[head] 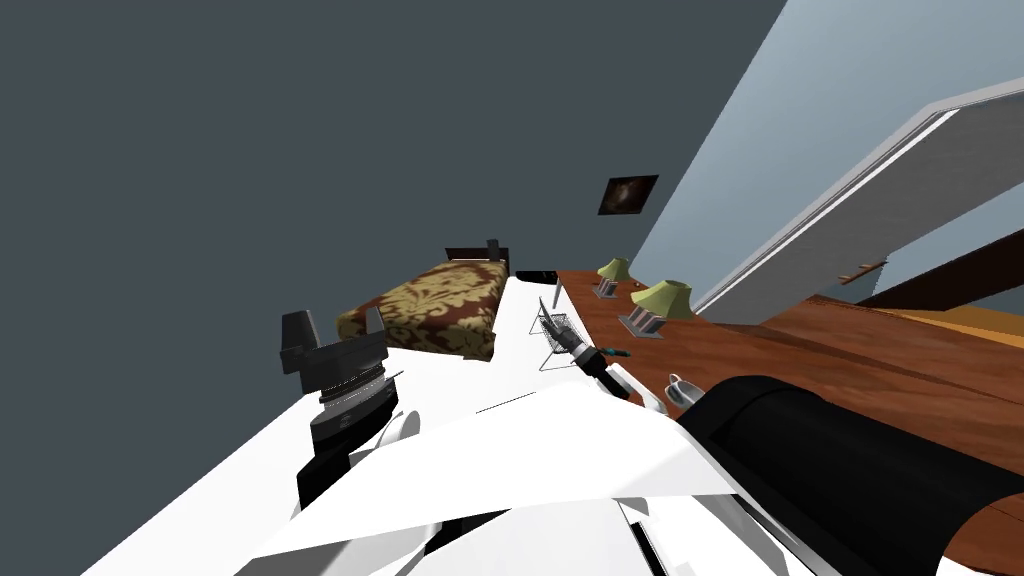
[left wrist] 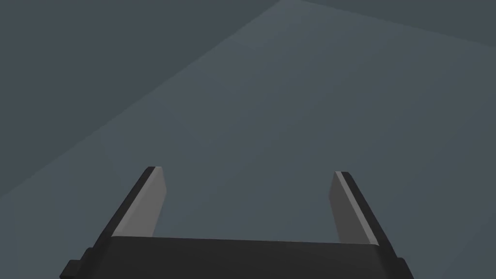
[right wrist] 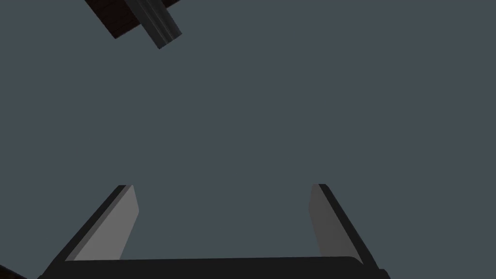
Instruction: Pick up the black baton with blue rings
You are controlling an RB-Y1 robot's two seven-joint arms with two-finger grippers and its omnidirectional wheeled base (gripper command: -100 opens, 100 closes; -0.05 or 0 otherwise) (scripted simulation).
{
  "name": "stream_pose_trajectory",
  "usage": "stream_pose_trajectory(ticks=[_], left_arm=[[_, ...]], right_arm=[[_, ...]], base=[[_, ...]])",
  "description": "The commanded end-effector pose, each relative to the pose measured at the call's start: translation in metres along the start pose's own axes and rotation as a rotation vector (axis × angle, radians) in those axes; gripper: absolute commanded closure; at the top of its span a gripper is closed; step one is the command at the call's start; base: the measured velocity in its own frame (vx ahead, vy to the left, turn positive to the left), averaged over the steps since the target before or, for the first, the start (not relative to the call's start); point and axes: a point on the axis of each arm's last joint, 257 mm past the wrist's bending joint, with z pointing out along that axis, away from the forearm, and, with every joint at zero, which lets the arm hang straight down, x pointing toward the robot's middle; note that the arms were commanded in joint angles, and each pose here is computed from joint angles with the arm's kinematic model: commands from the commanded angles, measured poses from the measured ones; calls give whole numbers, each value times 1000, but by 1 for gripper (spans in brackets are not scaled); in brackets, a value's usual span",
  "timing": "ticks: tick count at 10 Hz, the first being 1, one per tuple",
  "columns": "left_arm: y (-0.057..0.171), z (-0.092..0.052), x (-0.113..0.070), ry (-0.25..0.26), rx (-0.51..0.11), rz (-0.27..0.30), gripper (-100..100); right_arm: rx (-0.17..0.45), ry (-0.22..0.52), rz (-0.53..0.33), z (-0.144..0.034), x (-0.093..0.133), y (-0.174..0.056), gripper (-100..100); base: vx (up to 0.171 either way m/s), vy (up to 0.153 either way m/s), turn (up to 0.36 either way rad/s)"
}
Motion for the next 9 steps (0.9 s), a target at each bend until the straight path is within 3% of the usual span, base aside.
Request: stream_pose_trajectory(ticks=[1,2,3,5,6,7,8,9], left_arm=[[0,0,0,0,0,0,0],[0,0,0,0,0,0,0],[0,0,0,0,0,0,0],[0,0,0,0,0,0,0],[0,0,0,0,0,0,0],[0,0,0,0,0,0,0],[0,0,0,0,0,0,0],[0,0,0,0,0,0,0]], right_arm=[[43,60,-78,-16,17,-20,-100],[42,60,-90,-16,17,-20,-100],[80,115,-153,-30,31,-39,-100],[80,115,-165,-30,31,-39,-100],[116,173,-236,-45,44,-59,-100],[116,173,-239,-45,44,-59,-100],[153,232,-297,-63,56,-78,-100],[152,233,-312,-63,56,-78,-100]], base=[[21,21,235],[19,12,96],[25,14,171],[14,6,57],[19,12,218],[25,2,135],[33,2,262],[25,-8,76]])
